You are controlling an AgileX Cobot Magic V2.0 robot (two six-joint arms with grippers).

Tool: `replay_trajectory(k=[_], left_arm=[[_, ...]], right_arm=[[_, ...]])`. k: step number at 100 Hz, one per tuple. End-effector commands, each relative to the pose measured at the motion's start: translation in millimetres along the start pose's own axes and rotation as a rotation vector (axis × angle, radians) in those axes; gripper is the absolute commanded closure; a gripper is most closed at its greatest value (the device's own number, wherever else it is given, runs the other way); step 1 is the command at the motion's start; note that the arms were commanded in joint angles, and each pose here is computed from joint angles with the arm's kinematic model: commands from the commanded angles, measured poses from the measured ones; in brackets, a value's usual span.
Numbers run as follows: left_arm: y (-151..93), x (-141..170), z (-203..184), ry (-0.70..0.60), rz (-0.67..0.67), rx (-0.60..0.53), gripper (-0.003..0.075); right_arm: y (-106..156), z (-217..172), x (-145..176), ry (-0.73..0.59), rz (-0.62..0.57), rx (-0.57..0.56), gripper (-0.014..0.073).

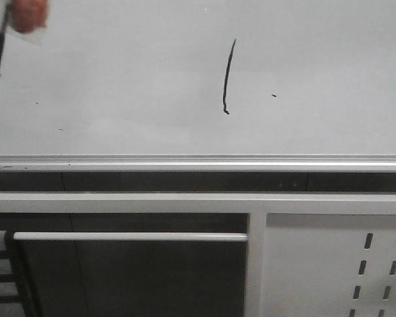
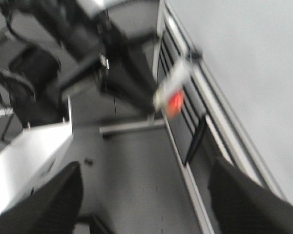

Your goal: Write number 1 on whiteboard

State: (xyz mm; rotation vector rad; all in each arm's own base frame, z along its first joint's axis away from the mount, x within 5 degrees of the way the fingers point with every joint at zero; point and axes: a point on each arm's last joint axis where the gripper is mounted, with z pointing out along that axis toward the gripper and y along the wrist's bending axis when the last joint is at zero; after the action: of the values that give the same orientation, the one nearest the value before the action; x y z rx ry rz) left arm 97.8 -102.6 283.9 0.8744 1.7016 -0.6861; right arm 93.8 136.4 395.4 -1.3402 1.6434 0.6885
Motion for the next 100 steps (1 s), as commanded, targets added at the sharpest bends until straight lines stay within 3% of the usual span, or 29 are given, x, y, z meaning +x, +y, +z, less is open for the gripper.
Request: replay_trajectory(k=[1,15,31,48,65,80,100], left_arm=[[4,-15,-9,-0.094,-0.055,-0.072,0.0738],[7,-19,-15,-0.137,-0.057,-0.127,0.0738],[12,-21,-19,-0.163,-0.059,-0.194,0.0738],[18,-22,-20,-0.180,-0.063,-0.263,0.0738],[28,-16,-22,-0.187,-0.080,-0.381,0.0738],[36,1,-22,-0.165,-0.136,-0.474,0.0738],[37,12,-20,-0.137,-0.154,-0.488,0.0738]], right_arm=[[2,-16,-5,-0.002,0.004,0.031,0.0274],[8,-21,-1,0.032,-0.004,0.003,0.0447],[10,-22,2,0.068,-0.010,-0.014,0.0537],[2,-23,9,0.135,0.024,0.067,0.0659],[-7,-26,14,0.186,0.069,0.182,0.0656],[-12,-33,8,0.109,0.084,0.279,0.0656],[-15,-37,7,0.024,0.087,0.359,0.0655]])
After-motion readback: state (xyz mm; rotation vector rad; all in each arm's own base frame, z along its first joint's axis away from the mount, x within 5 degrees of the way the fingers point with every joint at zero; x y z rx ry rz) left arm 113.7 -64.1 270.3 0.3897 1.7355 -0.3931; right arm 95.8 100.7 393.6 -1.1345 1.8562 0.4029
